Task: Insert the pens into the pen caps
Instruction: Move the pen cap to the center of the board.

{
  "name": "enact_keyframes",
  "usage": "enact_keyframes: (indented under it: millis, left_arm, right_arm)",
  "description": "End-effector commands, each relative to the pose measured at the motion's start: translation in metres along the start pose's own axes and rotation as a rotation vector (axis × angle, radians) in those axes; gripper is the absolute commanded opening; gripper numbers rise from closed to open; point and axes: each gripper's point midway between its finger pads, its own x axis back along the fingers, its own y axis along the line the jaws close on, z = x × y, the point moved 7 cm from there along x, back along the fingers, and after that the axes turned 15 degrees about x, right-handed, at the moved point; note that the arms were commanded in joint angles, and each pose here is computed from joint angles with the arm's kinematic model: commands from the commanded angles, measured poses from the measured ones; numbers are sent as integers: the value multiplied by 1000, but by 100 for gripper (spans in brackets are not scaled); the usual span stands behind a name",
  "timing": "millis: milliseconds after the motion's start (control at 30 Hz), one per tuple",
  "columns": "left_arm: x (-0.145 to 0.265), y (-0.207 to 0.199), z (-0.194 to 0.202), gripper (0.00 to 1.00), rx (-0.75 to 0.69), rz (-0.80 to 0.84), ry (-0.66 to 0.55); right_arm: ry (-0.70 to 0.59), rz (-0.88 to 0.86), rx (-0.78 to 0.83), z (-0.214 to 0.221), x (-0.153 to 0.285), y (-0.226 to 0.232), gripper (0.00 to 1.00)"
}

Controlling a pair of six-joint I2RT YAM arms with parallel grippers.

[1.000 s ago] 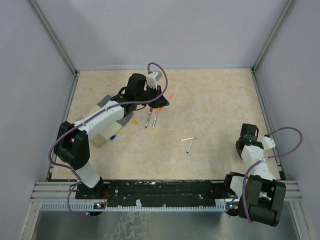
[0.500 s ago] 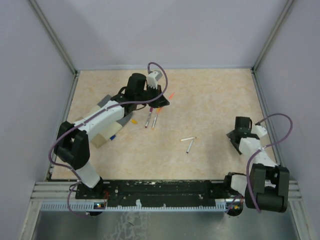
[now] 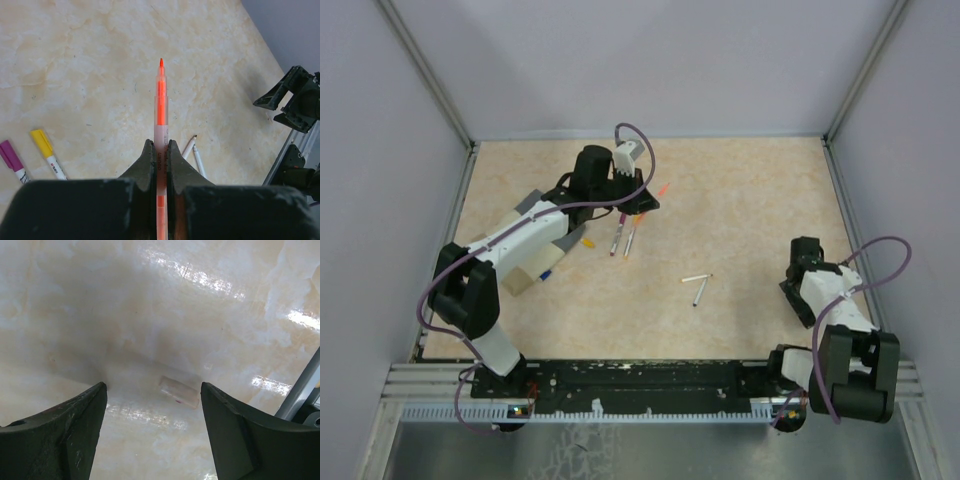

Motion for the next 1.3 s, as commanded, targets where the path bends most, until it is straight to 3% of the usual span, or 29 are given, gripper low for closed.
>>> enact_keyframes:
  millis: [0, 333, 767, 1267]
  left_arm:
    - [3, -15, -13, 0, -13, 39, -49]
    - [2, -17, -13, 0, -1, 52, -58]
    - [1, -15, -12, 0, -10, 44, -64]
    - [17, -2, 4, 0, -8, -13, -122]
  right_arm:
    - [25, -12, -23, 7, 2, -4, 75]
    - [57, -34, -37, 9, 5, -1, 61]
    - [58, -106, -52, 13, 2, 6, 35]
    - [51, -332, 139, 10, 17, 62, 26]
